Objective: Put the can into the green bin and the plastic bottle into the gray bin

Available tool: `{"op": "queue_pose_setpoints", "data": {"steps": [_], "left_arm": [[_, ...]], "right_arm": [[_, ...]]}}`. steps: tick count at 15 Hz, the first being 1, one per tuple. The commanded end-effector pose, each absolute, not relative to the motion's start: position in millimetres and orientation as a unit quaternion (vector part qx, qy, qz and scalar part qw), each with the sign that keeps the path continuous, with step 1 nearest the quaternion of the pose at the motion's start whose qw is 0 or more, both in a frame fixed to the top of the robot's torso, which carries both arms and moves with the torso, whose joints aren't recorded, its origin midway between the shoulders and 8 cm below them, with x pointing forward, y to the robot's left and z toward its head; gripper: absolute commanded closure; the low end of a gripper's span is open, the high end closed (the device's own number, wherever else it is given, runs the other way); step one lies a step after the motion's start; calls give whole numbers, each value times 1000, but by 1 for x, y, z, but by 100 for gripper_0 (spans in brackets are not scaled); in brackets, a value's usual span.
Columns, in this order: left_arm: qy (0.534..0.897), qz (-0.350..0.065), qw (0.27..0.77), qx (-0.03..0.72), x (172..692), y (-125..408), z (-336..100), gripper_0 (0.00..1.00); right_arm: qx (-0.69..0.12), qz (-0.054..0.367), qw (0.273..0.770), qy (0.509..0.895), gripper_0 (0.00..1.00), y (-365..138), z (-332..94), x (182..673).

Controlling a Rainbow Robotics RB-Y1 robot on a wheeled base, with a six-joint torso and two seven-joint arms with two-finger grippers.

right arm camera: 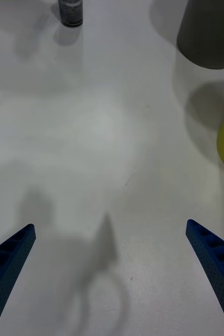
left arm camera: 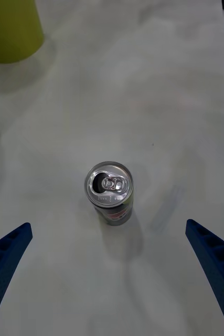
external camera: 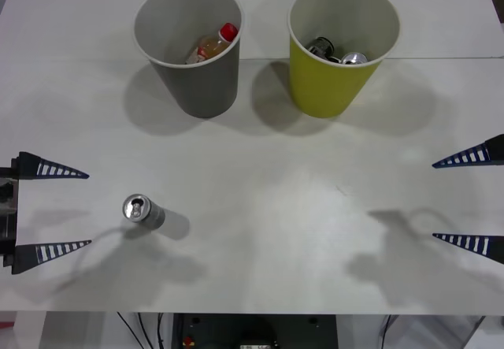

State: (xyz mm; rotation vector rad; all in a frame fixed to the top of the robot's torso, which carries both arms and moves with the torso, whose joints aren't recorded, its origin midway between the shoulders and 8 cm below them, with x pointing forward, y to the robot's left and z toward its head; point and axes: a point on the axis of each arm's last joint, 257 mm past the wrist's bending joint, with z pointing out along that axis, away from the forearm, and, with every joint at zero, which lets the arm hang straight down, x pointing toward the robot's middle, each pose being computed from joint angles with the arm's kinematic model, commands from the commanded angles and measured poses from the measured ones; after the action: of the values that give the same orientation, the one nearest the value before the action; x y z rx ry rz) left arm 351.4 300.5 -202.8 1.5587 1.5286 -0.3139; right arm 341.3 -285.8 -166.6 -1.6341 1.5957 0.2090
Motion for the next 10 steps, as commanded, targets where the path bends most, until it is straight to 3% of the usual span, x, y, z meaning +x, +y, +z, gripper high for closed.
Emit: {"op": "queue_pose_setpoints", "data": {"steps": [1, 10], "left_arm": [[611, -145, 470, 620, 354, 302, -218, 0], [591, -176, 534, 578, 371, 303, -266, 0]], "right_arm": [[-649, 83, 411, 634, 0, -286, -167, 341], [-649, 83, 411, 634, 0, -286, -167, 341]]}}
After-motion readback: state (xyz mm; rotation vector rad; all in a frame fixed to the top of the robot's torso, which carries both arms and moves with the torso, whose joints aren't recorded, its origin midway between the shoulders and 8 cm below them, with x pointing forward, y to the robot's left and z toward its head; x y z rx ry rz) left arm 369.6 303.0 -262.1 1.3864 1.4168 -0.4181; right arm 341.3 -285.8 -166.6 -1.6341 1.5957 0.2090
